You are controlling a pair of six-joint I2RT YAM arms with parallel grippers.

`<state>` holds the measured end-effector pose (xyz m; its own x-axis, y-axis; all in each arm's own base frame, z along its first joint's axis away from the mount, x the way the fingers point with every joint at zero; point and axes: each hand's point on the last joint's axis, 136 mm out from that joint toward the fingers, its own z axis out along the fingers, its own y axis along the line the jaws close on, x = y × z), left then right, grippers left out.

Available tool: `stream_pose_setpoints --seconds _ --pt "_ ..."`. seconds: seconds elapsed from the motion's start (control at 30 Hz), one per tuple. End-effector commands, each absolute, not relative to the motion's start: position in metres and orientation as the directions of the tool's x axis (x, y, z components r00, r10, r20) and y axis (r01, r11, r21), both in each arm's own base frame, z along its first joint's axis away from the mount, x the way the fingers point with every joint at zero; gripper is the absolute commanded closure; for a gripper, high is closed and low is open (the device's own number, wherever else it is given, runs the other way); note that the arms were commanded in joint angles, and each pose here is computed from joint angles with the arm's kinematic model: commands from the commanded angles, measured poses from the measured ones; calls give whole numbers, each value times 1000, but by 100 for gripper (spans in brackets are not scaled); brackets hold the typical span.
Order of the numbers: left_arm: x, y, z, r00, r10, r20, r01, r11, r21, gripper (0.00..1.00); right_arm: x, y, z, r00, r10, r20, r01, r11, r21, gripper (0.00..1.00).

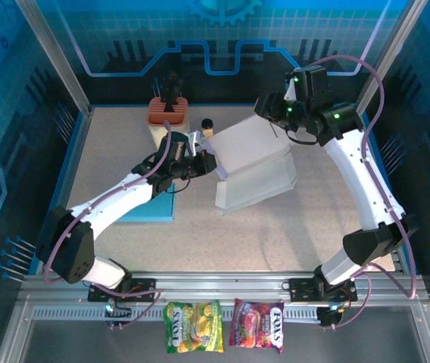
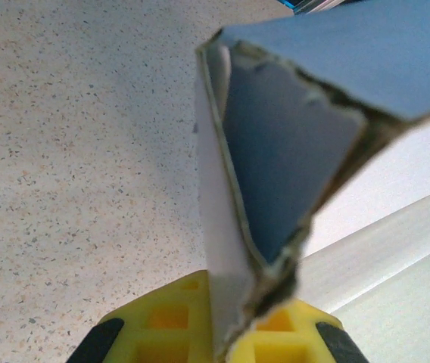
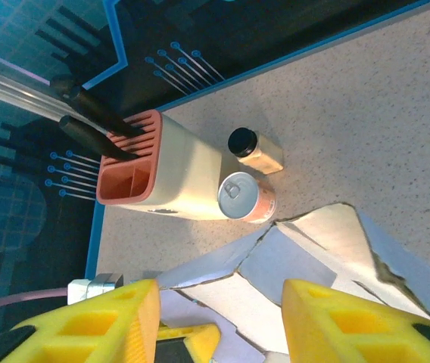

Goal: Fold the paper box

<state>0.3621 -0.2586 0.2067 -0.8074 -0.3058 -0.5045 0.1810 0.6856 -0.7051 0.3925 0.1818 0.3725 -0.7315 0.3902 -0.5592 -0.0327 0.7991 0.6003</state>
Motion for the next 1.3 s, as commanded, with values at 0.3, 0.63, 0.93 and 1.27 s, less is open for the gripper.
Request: stream_pose_setpoints --seconds 0.3,0.63,0.93,1.27 --pt "377 -264 230 -800 -311 -513 218 646 -732 100 365 146 445 -647 379 -662 -253 712 655 53" --pt "386 -273 238 -848 -270 -456 240 571 -785 100 388 104 406 -735 392 -553 -301 543 784 69" --pt "388 -271 235 -869 -251 -427 230 558 -797 100 385 123 385 -764 330 -554 -361 492 792 71" --pt "385 -272 236 -871 -231 -433 245 559 -792 100 384 130 364 -772 289 -567 -364 530 766 68"
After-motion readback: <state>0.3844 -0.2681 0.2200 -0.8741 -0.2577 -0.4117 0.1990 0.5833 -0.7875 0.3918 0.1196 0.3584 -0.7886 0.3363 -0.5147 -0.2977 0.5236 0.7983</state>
